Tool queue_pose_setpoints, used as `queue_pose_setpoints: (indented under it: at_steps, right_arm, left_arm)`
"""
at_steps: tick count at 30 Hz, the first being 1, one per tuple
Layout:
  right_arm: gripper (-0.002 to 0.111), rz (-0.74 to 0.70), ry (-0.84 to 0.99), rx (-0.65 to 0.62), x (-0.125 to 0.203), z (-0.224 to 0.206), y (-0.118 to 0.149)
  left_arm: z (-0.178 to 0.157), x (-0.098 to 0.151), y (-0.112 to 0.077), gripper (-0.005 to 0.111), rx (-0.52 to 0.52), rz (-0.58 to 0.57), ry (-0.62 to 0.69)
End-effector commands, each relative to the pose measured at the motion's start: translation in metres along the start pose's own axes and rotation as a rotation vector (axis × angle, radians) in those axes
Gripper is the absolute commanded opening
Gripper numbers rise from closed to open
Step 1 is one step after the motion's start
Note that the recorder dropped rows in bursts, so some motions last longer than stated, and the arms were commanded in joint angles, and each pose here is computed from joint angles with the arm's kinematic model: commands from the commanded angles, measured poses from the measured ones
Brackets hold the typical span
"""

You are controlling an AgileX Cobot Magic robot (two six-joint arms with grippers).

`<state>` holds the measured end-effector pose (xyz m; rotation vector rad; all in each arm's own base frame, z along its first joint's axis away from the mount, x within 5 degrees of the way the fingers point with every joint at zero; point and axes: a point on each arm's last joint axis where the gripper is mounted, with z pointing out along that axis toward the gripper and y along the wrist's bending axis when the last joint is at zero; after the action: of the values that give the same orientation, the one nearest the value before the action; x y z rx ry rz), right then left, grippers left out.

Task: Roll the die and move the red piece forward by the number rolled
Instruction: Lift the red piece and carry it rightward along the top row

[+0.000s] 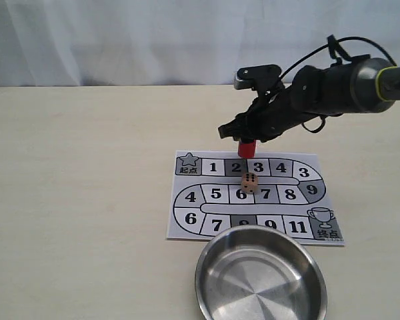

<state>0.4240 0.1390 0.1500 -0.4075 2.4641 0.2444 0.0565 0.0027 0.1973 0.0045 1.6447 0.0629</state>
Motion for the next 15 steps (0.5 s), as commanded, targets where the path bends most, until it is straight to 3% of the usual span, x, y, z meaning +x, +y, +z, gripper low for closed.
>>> queue_pose_setpoints:
  at_steps: [1, 15]
  right_arm:
    - [0.004, 0.018, 0.000, 0.017, -0.004, -0.014, -0.016]
    - [0.004, 0.032, 0.145, -0.003, 0.022, 0.015, -0.018]
  left_arm:
    - [0.000, -0.003, 0.000, 0.000, 0.001, -0.004, -0.020]
    - [0.000, -0.003, 0.000, 0.000, 0.001, -0.004, -0.020]
